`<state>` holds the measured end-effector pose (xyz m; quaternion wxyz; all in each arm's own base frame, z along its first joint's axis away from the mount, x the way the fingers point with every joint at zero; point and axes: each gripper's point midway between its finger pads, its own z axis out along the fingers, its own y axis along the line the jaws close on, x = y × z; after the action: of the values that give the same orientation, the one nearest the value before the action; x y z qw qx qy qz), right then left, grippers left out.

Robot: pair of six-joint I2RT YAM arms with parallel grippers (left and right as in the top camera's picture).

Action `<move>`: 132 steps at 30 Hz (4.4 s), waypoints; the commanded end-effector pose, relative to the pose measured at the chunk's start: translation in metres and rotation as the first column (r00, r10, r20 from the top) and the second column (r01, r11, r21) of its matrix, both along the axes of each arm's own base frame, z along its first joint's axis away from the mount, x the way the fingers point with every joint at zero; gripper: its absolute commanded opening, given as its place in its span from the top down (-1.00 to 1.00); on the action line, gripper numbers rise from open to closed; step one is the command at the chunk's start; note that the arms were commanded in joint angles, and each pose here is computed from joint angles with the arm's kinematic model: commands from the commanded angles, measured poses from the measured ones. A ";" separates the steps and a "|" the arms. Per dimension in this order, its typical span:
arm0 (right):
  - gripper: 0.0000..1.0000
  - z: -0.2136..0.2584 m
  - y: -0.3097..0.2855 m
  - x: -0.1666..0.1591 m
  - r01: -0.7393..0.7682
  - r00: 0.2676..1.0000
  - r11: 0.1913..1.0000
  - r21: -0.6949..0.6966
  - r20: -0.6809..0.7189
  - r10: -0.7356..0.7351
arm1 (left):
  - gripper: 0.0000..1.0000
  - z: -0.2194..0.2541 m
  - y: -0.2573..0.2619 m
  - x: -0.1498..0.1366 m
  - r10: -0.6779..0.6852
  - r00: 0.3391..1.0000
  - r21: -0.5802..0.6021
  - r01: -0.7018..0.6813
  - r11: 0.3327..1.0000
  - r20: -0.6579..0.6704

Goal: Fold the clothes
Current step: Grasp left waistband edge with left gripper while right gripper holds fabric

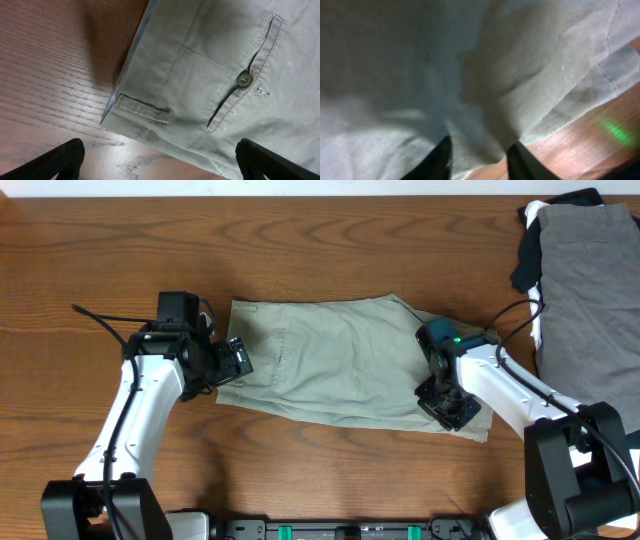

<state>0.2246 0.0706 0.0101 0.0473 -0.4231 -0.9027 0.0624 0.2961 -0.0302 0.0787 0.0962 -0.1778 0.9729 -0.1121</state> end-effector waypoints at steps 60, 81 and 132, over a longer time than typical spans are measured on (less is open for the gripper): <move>0.98 0.017 -0.003 0.042 -0.183 0.976 0.982 -0.040 0.116 0.186 | -0.33 -0.030 -0.001 -0.013 0.215 0.974 -0.053 -0.219 0.974 -0.076; 0.98 0.017 -0.002 0.046 -0.182 0.974 0.983 -0.037 0.131 0.185 | -0.32 -0.054 0.000 -0.004 0.360 0.924 -0.065 -0.370 0.927 -0.132; 0.97 0.017 -0.001 0.049 -0.184 0.972 0.982 -0.036 0.143 0.187 | 0.04 -0.076 0.001 -0.020 0.371 0.910 -0.035 -0.383 0.923 -0.186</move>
<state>0.2660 0.0730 0.0241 -0.0173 -0.3417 -0.9387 0.0416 0.2819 -0.0327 0.0092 0.0281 -0.3714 0.9204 -0.1191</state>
